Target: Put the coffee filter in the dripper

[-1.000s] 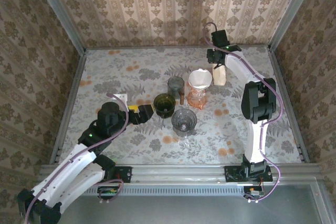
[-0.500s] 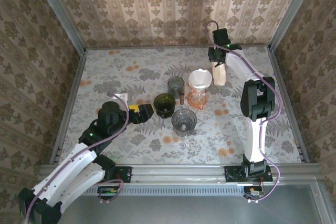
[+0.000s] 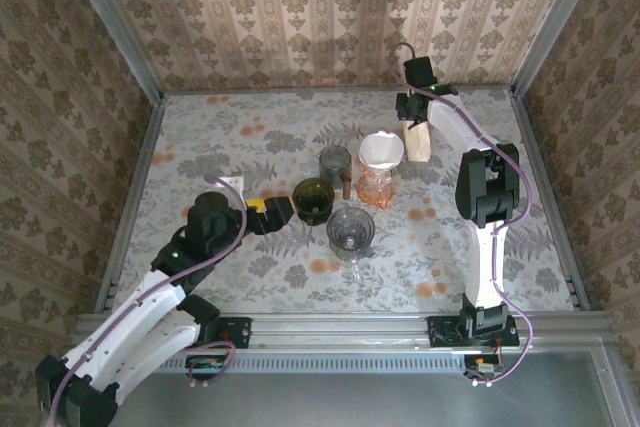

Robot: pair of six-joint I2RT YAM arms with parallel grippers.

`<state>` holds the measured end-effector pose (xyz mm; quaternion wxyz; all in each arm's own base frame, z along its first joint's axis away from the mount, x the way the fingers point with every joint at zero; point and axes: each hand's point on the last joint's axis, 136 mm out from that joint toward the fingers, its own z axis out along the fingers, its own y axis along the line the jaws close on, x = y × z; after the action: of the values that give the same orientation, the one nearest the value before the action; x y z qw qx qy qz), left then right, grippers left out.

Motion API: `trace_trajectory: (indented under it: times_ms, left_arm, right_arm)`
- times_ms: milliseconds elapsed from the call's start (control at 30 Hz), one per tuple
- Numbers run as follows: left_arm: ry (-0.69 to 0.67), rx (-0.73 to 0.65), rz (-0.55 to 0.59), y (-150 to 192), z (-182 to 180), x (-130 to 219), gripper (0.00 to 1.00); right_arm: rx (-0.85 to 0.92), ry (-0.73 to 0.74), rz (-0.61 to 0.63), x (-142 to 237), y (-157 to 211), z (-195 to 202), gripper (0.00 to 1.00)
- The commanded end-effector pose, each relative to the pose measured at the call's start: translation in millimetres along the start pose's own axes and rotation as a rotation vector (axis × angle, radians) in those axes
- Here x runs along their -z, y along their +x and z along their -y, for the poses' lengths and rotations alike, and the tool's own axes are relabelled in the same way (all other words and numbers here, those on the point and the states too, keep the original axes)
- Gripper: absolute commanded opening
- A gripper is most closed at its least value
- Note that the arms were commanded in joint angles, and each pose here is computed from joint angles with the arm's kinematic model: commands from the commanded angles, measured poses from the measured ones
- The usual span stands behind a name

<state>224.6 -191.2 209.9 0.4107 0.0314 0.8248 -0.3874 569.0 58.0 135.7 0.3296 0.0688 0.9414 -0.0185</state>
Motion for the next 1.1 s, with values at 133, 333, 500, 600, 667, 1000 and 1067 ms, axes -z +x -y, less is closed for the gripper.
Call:
trace_trajectory:
  times_ms: [133,333,500,600,667,1000,1067]
  left_arm:
    - [0.025,0.014,0.019,-8,7,2,1.0]
    - [0.028,0.014,0.019,-9,7,2,1.0]
    - [0.036,0.014,0.022,-9,9,4,1.0]
    - [0.044,0.014,0.026,-10,11,6,1.0]
    - [0.049,0.012,0.032,-11,12,8,1.0]
    - [0.067,0.002,0.056,-14,18,23,1.0]
    - [0.073,-0.002,0.062,-16,21,26,1.0]
  right_arm:
    - [-0.002,0.012,-0.007,0,-3,4,0.1]
    - [0.002,0.002,0.042,16,-14,3,0.0]
    - [-0.011,-0.002,0.111,46,-26,7,0.0]
    - [-0.018,-0.006,0.136,65,-30,9,0.0]
    - [-0.026,-0.017,0.179,78,-36,7,0.0]
    - [-0.051,-0.009,0.313,158,-43,14,0.0]
    - [-0.062,-0.008,0.346,178,-41,18,0.0]
